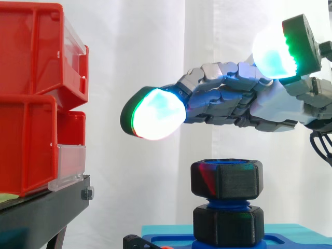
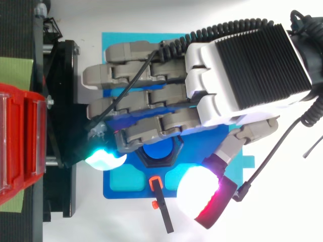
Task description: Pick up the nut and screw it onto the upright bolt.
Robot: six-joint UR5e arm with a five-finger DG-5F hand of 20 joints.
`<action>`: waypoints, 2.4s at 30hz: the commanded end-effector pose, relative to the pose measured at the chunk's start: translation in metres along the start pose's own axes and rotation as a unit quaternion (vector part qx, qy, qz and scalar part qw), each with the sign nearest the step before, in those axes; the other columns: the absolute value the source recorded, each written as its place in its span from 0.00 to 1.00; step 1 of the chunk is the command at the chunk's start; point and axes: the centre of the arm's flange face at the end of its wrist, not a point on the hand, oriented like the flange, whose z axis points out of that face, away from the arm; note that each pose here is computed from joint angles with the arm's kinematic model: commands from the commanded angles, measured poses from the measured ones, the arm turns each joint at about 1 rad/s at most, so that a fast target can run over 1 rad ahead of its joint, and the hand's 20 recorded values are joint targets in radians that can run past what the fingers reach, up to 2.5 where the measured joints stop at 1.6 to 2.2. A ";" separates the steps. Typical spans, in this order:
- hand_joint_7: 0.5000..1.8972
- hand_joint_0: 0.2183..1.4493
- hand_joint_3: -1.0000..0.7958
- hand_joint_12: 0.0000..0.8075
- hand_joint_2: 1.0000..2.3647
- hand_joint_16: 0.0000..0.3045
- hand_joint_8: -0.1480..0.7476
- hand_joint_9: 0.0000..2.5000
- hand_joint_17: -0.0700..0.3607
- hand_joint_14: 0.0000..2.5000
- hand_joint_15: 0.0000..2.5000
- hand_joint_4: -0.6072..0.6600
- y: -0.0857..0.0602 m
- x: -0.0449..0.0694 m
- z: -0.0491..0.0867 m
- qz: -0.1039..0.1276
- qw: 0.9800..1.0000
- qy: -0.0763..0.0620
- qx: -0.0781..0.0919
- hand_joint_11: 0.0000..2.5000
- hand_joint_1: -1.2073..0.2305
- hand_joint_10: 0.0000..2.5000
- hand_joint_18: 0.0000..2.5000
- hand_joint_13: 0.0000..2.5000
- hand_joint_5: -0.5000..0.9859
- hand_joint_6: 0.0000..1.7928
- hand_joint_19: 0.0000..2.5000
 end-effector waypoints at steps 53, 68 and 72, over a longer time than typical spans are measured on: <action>0.19 0.22 0.28 0.29 0.00 0.09 0.40 0.15 0.30 0.00 0.00 0.66 -0.034 0.010 -0.032 0.007 1.000 0.004 0.018 0.00 0.72 0.00 0.00 0.04 0.26 0.28 0.00; 0.36 0.23 0.28 0.27 0.00 0.08 0.42 0.20 0.28 0.00 0.00 0.70 -0.051 0.002 -0.043 -0.003 1.000 0.003 0.019 0.00 0.70 0.00 0.00 0.07 0.31 0.28 0.00; 0.44 0.23 0.28 0.26 0.00 0.07 0.42 0.23 0.27 0.00 0.00 0.67 -0.055 -0.002 -0.047 -0.004 1.000 0.004 0.016 0.00 0.68 0.00 0.00 0.09 0.32 0.28 0.00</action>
